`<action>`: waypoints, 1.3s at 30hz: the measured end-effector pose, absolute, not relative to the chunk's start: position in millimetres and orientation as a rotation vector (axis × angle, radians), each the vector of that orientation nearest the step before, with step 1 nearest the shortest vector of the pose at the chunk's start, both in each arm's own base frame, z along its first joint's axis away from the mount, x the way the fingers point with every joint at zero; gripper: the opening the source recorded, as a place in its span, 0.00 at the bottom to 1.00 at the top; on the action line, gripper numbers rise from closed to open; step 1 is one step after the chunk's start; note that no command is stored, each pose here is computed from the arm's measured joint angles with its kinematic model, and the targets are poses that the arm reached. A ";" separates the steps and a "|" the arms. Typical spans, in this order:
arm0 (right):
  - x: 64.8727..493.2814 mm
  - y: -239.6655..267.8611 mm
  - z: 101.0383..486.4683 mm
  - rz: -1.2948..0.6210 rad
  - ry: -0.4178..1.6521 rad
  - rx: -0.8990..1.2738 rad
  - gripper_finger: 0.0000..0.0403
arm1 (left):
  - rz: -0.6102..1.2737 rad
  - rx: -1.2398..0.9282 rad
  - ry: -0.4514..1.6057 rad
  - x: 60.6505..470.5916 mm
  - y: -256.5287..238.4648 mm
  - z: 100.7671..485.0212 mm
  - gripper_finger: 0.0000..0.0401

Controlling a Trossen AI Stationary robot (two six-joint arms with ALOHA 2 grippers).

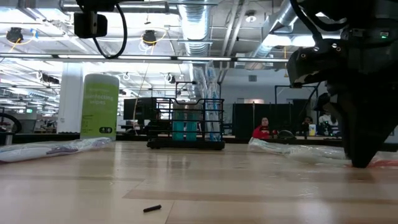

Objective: Pick & Place toothbrushing station
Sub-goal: Put the orange toothbrush into the black mesh organizer

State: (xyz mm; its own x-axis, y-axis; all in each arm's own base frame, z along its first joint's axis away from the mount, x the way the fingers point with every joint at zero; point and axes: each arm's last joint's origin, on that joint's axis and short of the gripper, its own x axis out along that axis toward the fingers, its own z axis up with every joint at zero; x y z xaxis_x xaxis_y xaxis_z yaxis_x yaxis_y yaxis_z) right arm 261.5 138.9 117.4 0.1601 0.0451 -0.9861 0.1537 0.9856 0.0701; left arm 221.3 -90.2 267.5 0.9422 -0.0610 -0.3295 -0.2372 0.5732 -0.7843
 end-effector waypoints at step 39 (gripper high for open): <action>313.2 -4.5 333.5 -0.447 -0.064 -0.012 0.00 | 0.228 -0.882 0.231 221.8 -85.7 269.2 0.25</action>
